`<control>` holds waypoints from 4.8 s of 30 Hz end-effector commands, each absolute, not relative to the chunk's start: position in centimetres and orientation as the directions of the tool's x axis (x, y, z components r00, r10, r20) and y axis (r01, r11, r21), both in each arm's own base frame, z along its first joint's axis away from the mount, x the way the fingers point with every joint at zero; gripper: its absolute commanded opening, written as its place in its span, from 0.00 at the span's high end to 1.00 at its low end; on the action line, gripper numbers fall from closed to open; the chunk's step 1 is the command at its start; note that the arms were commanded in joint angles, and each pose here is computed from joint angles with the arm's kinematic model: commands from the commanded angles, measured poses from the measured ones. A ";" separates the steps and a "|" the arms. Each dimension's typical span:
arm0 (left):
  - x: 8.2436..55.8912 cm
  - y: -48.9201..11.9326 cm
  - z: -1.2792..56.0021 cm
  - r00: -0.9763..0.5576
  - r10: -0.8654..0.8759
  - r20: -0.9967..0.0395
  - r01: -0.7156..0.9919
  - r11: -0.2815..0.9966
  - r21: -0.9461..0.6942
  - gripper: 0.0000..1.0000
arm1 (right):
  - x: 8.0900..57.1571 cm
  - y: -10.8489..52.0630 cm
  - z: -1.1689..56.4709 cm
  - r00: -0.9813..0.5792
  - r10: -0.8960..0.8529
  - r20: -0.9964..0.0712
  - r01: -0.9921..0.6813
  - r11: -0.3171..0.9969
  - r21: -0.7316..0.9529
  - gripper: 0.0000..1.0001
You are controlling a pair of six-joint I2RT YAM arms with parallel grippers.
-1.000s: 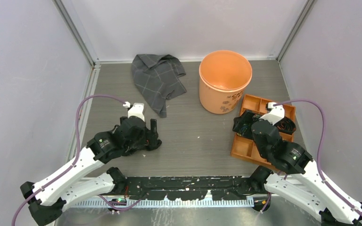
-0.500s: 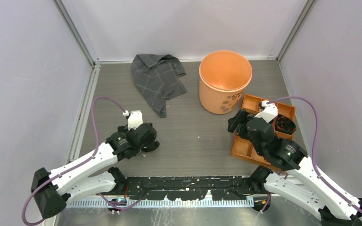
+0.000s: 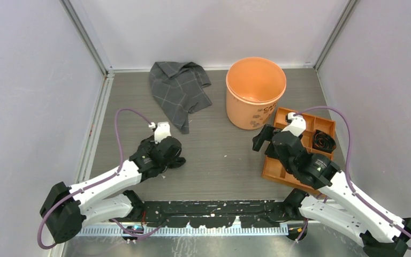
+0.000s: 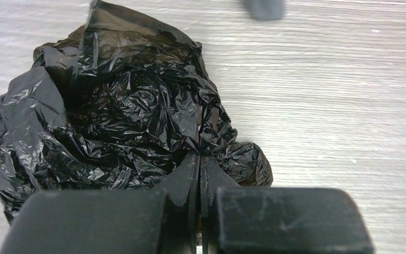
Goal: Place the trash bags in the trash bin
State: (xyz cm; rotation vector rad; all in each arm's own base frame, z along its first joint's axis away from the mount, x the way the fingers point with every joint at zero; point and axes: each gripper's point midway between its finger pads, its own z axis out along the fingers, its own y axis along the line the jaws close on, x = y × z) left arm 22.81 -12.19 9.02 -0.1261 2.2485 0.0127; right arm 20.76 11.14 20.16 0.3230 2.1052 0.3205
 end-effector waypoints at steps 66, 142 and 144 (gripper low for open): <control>21.4 -25.2 18.2 -0.603 -0.094 -0.792 0.475 0.755 -0.452 0.75 | 22.1 15.4 20.6 -0.476 0.512 -0.715 0.004 0.814 0.581 0.99; 16.3 -25.3 15.1 -0.852 -0.054 -0.521 0.308 0.753 -0.582 1.00 | 13.6 30.7 19.3 -0.523 0.061 -0.850 -0.450 0.827 0.336 0.20; 16.2 -25.1 15.6 -0.841 -0.022 -0.541 0.342 0.752 -0.563 1.00 | 13.9 28.9 20.3 -0.499 0.070 -0.864 -0.435 0.842 0.319 0.17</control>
